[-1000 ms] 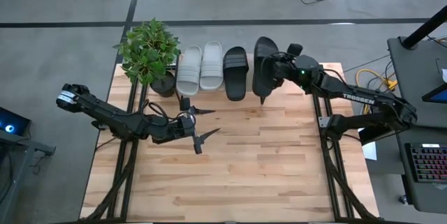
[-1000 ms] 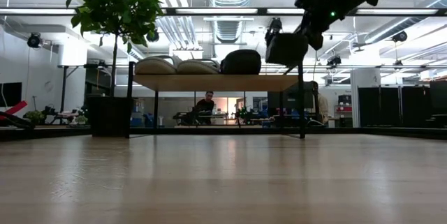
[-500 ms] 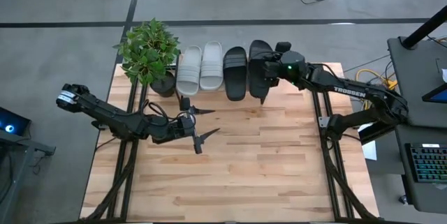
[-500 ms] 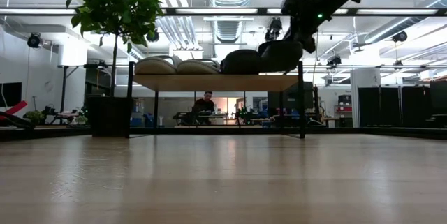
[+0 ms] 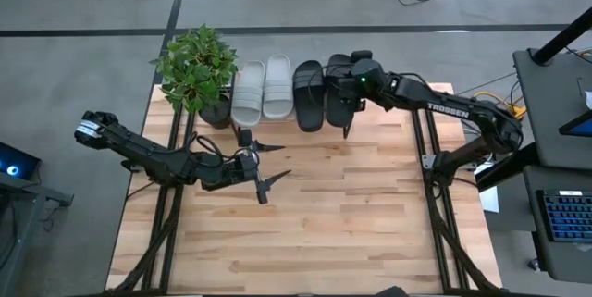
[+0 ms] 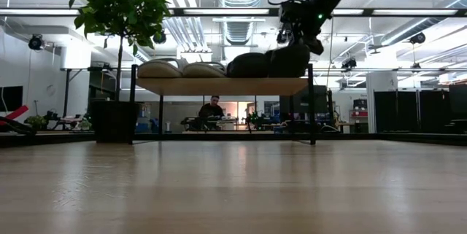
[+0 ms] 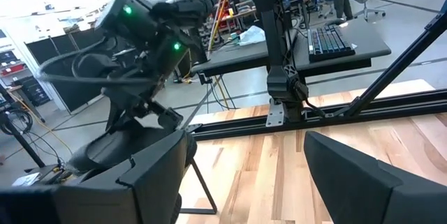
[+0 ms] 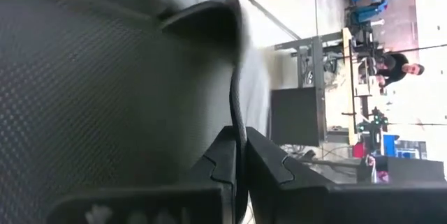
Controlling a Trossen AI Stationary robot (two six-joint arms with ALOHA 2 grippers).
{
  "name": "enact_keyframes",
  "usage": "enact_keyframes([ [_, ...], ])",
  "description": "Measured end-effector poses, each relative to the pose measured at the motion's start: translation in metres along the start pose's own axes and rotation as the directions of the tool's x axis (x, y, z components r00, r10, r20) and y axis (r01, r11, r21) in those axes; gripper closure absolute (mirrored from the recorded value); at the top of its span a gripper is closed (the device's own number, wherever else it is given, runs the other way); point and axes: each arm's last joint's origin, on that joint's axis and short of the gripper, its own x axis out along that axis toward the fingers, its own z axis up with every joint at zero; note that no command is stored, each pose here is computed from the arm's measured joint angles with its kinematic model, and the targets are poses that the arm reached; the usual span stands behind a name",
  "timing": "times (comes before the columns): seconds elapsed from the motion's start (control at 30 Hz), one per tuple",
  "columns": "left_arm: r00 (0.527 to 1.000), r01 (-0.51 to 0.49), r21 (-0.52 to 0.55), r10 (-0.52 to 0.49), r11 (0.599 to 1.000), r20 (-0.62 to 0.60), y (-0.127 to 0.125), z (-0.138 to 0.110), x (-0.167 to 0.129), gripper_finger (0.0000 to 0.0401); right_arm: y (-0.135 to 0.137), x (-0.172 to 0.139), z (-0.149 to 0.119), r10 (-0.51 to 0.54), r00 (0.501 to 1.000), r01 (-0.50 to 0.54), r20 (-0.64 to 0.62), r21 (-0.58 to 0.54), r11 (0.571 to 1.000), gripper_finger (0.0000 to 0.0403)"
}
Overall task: Pick and place slides into the shelf
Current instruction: Put the black slipper on the shelf
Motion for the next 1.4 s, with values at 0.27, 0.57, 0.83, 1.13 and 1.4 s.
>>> enact_keyframes([
  [0.27,1.000,0.000,0.001,0.000,1.000,-0.002,0.000,0.000,0.000,0.0127,-0.007,-0.021,-0.009,0.005,1.000,-0.005,-0.005,0.002,1.000,0.0394],
  [0.57,1.000,0.000,0.000,0.000,1.000,0.001,0.000,0.000,0.000,0.0127,0.004,-0.007,-0.007,0.041,0.999,-0.041,-0.011,-0.015,0.999,0.0394],
  [0.83,1.000,0.000,0.003,0.000,1.000,0.000,0.000,0.000,0.000,0.0127,0.004,0.000,-0.002,0.025,0.999,-0.025,0.020,-0.002,1.000,0.0394],
  [1.13,1.000,0.000,0.004,0.000,1.000,0.001,0.000,0.000,0.000,0.0127,0.003,0.000,-0.001,0.044,0.997,-0.054,0.056,0.184,0.982,0.0394],
  [1.4,1.000,0.000,0.005,0.000,1.000,0.001,0.000,0.000,0.000,0.0127,0.003,-0.001,0.002,0.071,0.991,-0.102,0.113,0.290,0.952,0.0394],
])
